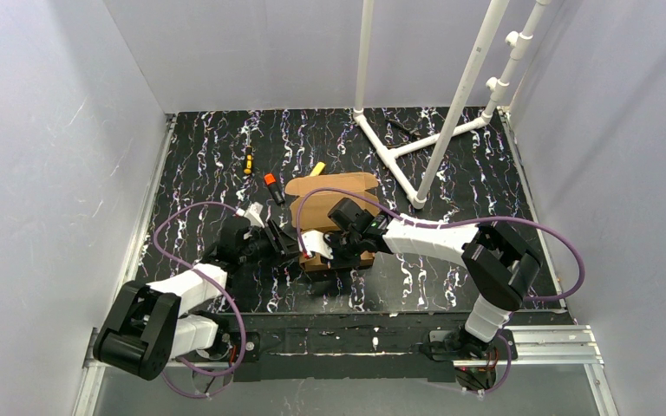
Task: Fold the paper box
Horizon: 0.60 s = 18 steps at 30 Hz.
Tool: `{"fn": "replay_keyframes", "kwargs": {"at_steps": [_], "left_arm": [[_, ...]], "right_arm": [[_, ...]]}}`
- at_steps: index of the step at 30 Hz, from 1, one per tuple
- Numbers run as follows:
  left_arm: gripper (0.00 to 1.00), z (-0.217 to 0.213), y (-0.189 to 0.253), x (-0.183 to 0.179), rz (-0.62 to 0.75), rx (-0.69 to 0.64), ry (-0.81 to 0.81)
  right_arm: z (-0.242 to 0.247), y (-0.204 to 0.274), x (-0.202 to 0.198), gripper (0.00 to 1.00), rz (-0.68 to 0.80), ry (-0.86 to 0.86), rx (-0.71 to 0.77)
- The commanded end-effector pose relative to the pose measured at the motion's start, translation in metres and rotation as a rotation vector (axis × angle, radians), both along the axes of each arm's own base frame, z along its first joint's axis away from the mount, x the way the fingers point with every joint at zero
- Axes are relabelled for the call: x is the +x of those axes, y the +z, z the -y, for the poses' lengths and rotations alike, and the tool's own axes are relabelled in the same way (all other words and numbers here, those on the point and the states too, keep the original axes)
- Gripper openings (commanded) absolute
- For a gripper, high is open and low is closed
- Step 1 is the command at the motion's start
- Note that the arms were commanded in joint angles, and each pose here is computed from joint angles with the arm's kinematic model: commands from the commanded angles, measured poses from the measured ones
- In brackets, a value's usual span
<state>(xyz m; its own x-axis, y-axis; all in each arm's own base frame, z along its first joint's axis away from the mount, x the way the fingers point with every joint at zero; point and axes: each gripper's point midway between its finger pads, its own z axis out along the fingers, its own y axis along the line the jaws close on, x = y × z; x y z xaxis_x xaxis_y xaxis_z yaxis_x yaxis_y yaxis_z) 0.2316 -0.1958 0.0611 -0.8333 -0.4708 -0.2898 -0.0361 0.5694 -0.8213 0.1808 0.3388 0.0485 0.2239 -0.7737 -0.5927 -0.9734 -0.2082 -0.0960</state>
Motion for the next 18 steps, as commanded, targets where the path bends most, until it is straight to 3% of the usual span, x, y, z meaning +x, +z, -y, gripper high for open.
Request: {"fn": "replay_keyframes", "kwargs": {"at_steps": [1,8,18], "left_arm": [[0.40,0.007,0.015,0.009,0.023,-0.027,-0.017],[0.40,0.010,0.010,0.006,-0.036,0.005,-0.003],[0.39,-0.002,-0.002,-0.002,-0.140,0.326,0.015]], "right_arm": [[-0.003,-0.002,-0.002,0.05,-0.028,-0.002,0.003],[-0.003,-0.003,-0.003,0.05,-0.032,0.000,0.001],[-0.004,-0.002,-0.003,0.04,-0.034,0.001,0.003]]}}
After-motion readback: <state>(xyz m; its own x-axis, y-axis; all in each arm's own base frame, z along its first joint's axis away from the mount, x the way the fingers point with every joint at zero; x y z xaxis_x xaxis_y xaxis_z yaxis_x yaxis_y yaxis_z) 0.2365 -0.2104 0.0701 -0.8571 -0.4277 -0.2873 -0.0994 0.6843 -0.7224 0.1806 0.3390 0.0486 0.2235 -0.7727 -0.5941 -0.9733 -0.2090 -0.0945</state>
